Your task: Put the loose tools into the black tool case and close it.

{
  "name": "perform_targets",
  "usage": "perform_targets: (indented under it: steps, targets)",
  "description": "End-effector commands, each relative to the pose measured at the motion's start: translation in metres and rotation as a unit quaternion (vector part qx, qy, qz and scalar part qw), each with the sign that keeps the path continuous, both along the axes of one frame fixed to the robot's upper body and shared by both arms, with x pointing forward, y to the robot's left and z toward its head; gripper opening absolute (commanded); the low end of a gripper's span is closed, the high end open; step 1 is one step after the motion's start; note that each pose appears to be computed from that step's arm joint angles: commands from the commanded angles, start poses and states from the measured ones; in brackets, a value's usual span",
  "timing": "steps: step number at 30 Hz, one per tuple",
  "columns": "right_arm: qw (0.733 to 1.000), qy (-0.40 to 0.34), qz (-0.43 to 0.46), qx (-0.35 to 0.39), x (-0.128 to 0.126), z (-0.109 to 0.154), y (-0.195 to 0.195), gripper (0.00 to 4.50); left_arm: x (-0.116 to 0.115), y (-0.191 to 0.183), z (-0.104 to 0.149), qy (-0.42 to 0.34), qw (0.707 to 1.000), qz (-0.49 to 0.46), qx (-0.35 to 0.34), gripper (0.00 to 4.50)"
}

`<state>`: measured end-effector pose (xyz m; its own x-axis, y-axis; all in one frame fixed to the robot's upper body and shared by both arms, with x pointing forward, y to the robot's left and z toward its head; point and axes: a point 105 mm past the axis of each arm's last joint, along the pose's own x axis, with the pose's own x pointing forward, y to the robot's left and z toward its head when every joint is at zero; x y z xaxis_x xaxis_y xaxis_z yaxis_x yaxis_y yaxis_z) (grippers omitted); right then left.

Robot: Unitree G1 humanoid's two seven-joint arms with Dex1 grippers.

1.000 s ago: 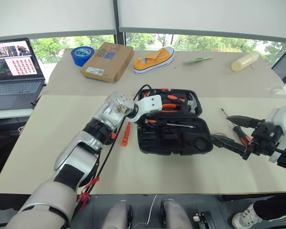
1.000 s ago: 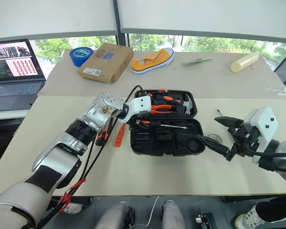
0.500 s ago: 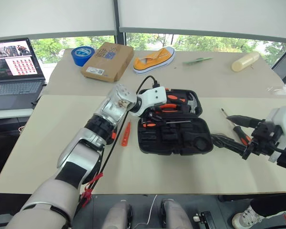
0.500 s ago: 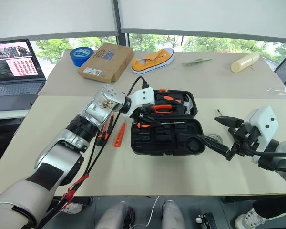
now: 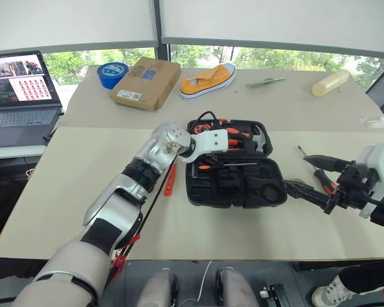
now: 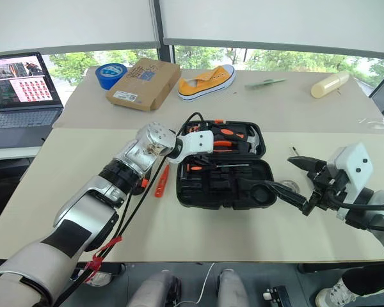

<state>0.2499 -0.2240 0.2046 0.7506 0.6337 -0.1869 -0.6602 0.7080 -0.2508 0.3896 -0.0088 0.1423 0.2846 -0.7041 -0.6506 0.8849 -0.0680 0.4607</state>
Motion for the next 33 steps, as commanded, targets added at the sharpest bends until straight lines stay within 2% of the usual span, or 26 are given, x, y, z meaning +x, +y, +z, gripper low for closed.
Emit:
perform_targets:
  steps: [1,5,7,9,12,15,17,20,21,22,23,27,33]
  targets:
    - [1.0,-0.02,0.001,-0.002,-0.001,0.007,0.003,4.5,0.006,0.005,-0.023,-0.027,0.998,0.007,0.051,0.05]
    - [1.0,-0.02,-0.006,-0.002,-0.001,0.005,0.003,4.5,0.006,0.003,-0.018,-0.015,1.0,0.01,0.024,0.05]
    - [1.0,-0.016,-0.023,-0.006,-0.002,0.002,-0.003,4.5,0.007,0.004,-0.003,0.003,1.0,0.019,-0.024,0.05]
    - [0.999,-0.009,-0.051,-0.004,-0.004,-0.003,-0.014,4.5,0.005,0.01,0.023,0.031,0.994,0.026,-0.101,0.05]
    - [0.991,0.011,-0.131,-0.001,-0.011,-0.016,-0.048,4.5,-0.021,0.037,0.078,0.105,0.96,-0.018,-0.259,0.71]
    - [0.982,0.026,-0.185,0.009,-0.02,-0.023,-0.072,4.5,-0.044,0.065,0.101,0.133,0.936,-0.027,-0.324,1.8]
    - [0.977,0.037,-0.208,0.014,-0.025,-0.028,-0.083,4.5,-0.061,0.08,0.104,0.161,0.926,-0.024,-0.34,2.47]
    - [0.973,0.061,-0.22,0.014,-0.024,-0.04,-0.094,4.5,-0.097,0.099,0.092,0.204,0.929,-0.044,-0.305,3.68]
    - [0.973,0.065,-0.222,0.014,-0.022,-0.043,-0.096,4.5,-0.105,0.102,0.09,0.212,0.929,-0.049,-0.299,3.87]
    - [0.972,0.067,-0.224,0.014,-0.018,-0.045,-0.099,4.5,-0.113,0.104,0.091,0.224,0.926,-0.052,-0.3,4.31]
    - [0.971,0.07,-0.227,0.015,-0.013,-0.048,-0.102,4.5,-0.12,0.105,0.092,0.237,0.922,-0.053,-0.302,4.45]
    - [0.966,0.074,-0.247,0.007,0.01,-0.06,-0.118,4.5,-0.137,0.103,0.095,0.252,0.916,-0.057,-0.308,4.45]
    - [0.961,0.092,-0.26,0.001,0.04,-0.08,-0.133,4.5,-0.143,0.1,0.095,0.231,0.924,-0.048,-0.302,4.45]
